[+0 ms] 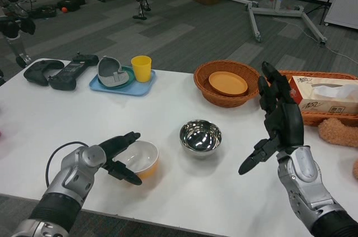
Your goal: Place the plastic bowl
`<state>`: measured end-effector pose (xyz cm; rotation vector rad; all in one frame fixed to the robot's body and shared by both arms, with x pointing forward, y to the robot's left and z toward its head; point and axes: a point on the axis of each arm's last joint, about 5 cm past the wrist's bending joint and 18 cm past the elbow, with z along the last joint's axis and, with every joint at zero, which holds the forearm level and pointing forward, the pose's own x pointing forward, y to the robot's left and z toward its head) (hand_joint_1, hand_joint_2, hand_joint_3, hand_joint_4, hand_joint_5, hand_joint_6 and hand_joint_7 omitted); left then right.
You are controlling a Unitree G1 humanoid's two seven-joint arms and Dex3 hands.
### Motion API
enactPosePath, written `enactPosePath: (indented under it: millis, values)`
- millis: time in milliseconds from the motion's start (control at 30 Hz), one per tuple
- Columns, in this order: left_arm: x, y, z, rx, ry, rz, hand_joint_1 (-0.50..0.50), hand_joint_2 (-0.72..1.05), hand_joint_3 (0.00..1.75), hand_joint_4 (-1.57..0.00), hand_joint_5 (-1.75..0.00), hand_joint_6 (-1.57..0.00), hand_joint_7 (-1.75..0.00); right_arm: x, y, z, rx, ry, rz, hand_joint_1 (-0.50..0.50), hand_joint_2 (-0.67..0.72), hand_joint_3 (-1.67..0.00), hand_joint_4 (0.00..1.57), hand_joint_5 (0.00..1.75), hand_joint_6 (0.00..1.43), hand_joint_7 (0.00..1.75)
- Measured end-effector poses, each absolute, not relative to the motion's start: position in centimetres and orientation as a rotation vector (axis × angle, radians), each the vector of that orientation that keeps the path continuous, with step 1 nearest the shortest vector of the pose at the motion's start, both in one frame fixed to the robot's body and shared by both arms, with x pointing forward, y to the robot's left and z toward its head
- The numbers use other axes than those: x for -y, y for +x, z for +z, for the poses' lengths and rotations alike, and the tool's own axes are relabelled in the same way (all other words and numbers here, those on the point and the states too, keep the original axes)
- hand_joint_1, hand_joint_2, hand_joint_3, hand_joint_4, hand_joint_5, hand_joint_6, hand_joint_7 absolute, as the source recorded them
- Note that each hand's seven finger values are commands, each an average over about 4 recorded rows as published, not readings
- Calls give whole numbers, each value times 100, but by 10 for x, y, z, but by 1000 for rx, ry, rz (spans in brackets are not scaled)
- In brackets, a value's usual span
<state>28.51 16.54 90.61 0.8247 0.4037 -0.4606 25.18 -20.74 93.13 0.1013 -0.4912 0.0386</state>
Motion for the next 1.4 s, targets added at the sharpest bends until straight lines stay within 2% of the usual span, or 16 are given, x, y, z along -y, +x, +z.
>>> enactPosePath:
  millis: [100,333,567,1033,1133,1233,1400]
  values:
    - [-166,284,908,-390,821,-458,-50,105,89,0,-103,0,-7,207,252,931,491,101,38,-29,72,0,46,0,0,35]
    - [-172,283,924,-268,787,-411,-50,105,79,0,-103,0,-7,209,252,929,480,97,31,-29,72,0,46,0,0,35]
    - [-176,282,930,-174,771,-370,-50,105,61,0,-103,0,-7,209,252,928,475,96,28,-29,72,0,46,0,0,35]
    - [-186,271,934,-87,685,-311,-50,105,61,0,-103,0,-7,208,252,928,477,100,29,-29,72,0,46,0,0,35]
    - [-189,268,940,-5,573,-283,-50,105,63,0,-95,0,-7,208,252,929,478,100,30,-29,72,0,46,0,0,35]
    - [-192,266,948,132,352,-274,-50,105,65,0,-85,0,-7,208,252,929,479,100,31,-29,72,0,46,0,0,35]
    - [-191,266,953,311,-76,-312,-50,105,61,0,-44,0,-7,207,252,930,483,102,34,-29,72,0,46,0,0,35]
